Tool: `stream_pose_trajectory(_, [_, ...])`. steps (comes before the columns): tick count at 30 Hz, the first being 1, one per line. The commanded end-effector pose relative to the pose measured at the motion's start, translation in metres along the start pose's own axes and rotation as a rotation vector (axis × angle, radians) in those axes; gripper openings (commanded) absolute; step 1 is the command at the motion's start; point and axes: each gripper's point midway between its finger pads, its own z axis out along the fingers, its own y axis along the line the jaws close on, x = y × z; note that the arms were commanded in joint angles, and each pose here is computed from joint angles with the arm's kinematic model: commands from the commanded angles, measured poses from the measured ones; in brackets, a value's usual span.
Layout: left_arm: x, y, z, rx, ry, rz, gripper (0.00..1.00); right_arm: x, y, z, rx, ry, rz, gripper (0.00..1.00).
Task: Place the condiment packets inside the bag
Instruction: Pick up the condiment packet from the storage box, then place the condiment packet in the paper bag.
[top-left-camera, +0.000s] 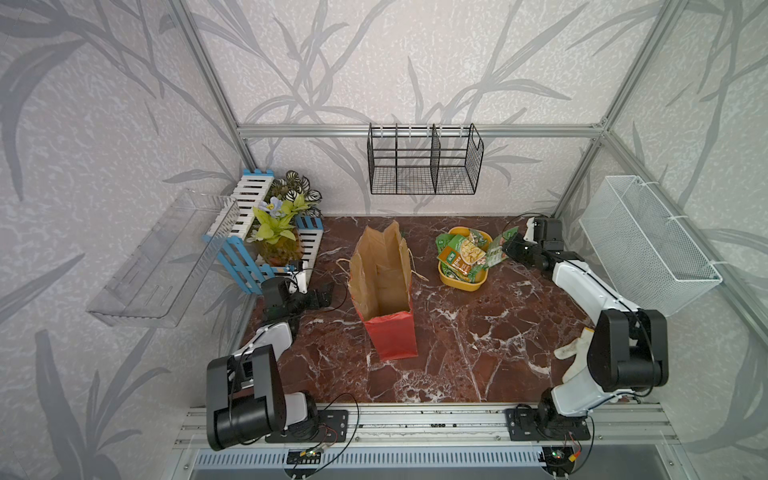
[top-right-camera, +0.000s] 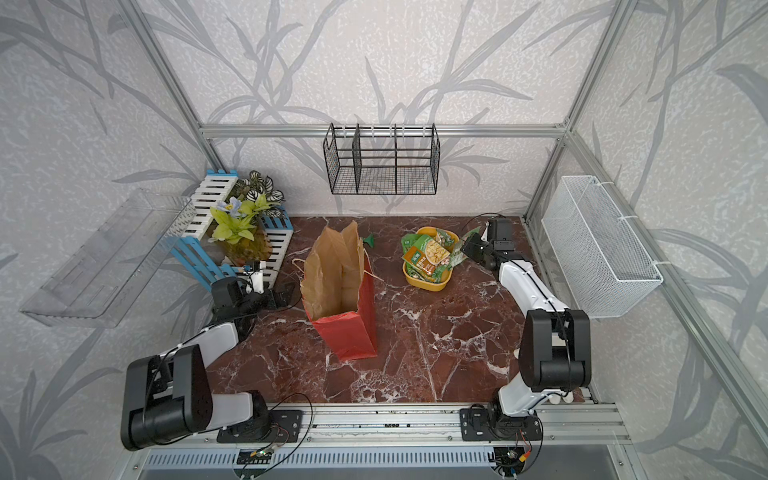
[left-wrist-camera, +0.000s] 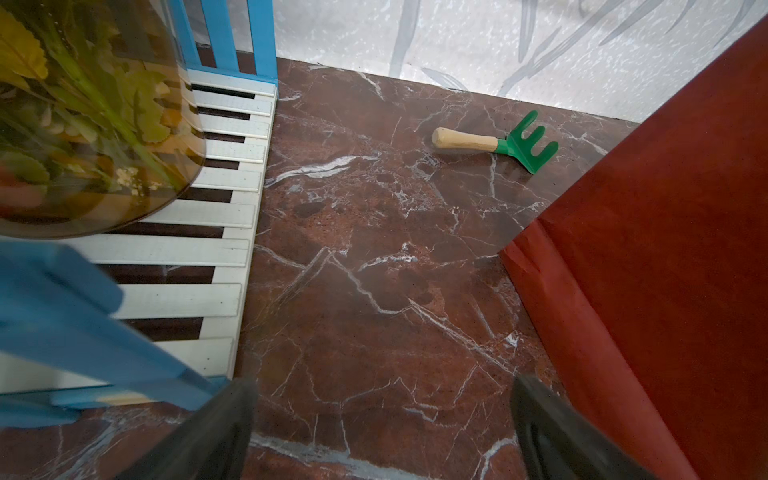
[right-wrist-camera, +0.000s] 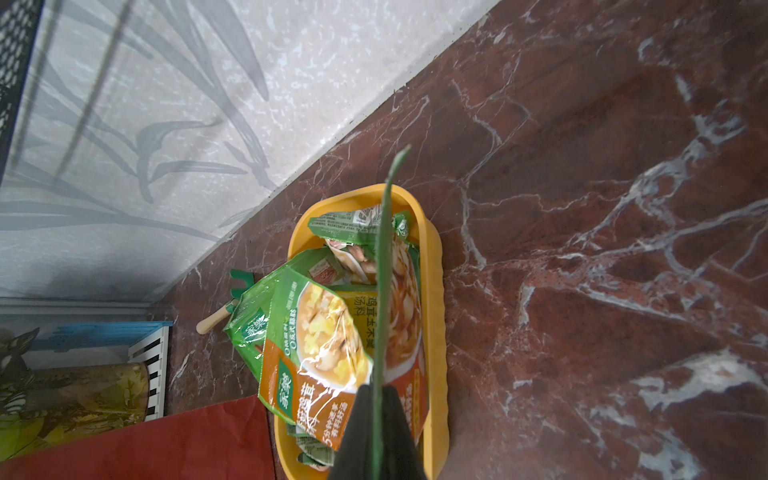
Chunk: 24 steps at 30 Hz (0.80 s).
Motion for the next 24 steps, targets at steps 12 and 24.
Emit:
stream_pose_trajectory(12, [-0.003,0.002,-0.005,-0.021,-0.022,0.019,1.00,-0.019,0.065,-0.083,-0.068,-0.143,-0.118,0.00])
stream_pose_trajectory(24, [-0.005,0.006,-0.006,-0.031,-0.025,0.005,1.00,0.024,0.207,-0.165,-0.292,-0.197,-0.413,0.00])
